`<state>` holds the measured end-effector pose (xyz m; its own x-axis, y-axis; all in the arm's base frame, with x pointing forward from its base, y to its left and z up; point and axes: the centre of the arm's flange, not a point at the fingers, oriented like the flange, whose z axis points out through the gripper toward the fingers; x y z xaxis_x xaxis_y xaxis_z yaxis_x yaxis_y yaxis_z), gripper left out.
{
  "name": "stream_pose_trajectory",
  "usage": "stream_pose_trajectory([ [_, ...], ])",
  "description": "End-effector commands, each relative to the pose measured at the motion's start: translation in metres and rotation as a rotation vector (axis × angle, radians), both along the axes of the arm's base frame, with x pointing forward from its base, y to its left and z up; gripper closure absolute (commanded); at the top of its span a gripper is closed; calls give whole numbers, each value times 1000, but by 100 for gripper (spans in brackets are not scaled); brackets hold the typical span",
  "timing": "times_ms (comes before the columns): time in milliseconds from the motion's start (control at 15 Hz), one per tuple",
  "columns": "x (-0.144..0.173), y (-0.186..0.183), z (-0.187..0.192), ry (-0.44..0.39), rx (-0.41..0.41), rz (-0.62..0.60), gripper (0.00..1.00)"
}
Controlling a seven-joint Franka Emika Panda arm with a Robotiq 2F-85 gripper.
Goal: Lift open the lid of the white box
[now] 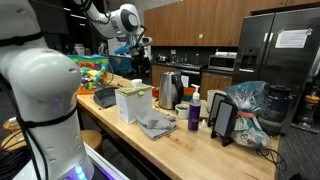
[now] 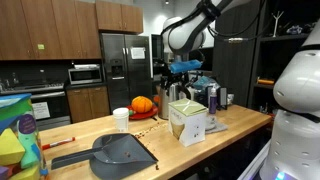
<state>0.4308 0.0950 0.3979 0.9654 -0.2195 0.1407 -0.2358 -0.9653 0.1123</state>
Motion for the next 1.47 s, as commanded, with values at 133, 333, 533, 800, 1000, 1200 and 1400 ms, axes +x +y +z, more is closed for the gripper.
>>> stream_pose_trajectory([
  [133,0,0,0,0,0,0,0],
  [333,0,0,0,0,0,0,0],
  [533,0,0,0,0,0,0,0],
  [800,0,0,0,0,0,0,0],
  [1000,0,0,0,0,0,0,0],
  [1200,0,0,0,0,0,0,0],
  [1400,-3,2,-3,-9,-15,-23,0],
])
